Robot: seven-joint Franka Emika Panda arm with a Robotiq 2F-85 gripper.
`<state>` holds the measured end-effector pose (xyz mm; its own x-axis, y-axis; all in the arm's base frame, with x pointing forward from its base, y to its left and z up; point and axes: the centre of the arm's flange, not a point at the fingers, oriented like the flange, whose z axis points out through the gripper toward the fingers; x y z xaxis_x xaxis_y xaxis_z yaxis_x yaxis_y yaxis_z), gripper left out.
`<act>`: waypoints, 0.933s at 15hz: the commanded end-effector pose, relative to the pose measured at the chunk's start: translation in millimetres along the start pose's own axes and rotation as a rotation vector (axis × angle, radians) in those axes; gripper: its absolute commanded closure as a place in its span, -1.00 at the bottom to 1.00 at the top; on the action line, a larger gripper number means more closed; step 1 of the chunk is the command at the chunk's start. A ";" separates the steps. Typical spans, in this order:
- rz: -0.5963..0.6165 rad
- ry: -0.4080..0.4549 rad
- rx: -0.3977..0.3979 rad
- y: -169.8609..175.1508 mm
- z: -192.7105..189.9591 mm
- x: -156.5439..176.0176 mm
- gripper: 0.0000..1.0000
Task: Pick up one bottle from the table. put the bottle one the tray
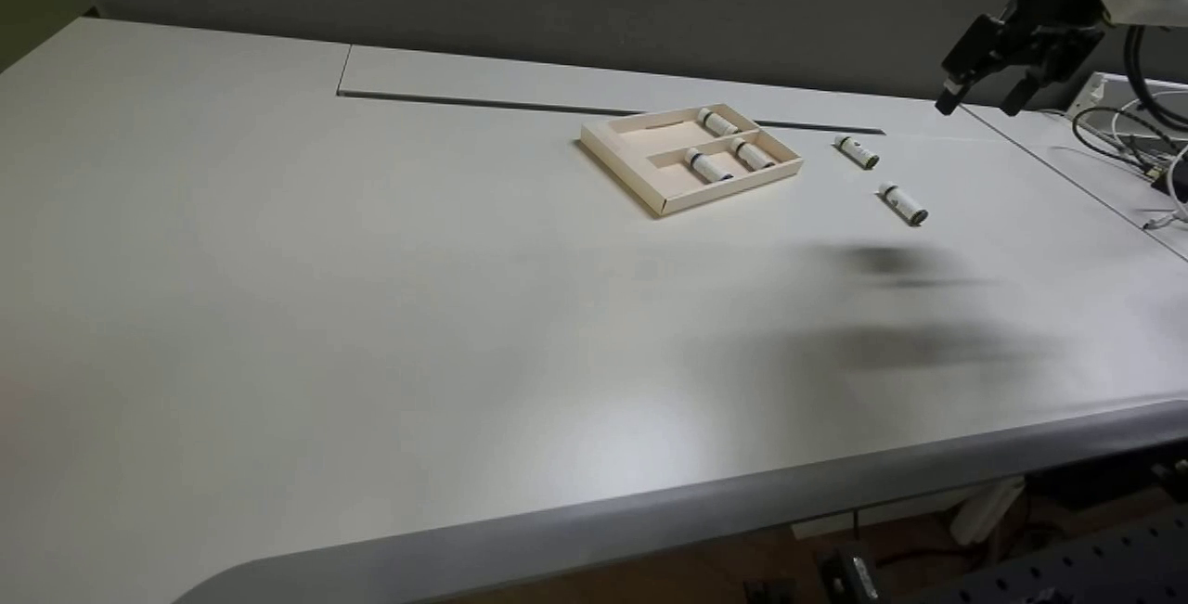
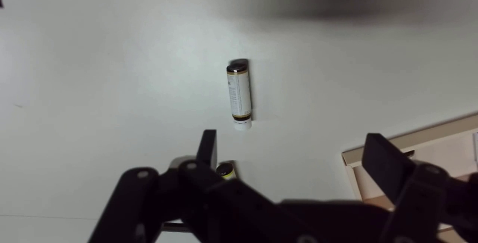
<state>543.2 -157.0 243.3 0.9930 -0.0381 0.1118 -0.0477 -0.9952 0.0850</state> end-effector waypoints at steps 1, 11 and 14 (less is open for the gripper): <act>0.000 0.001 0.000 -0.1 -0.5 0.2 -1.00; -0.095 -0.074 -0.034 10.1 89.1 33.9 -1.00; -0.145 -0.090 -0.040 8.9 120.8 35.7 -1.00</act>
<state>571.3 -168.3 153.1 0.9984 0.0561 0.0121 0.0543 -0.9916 0.1175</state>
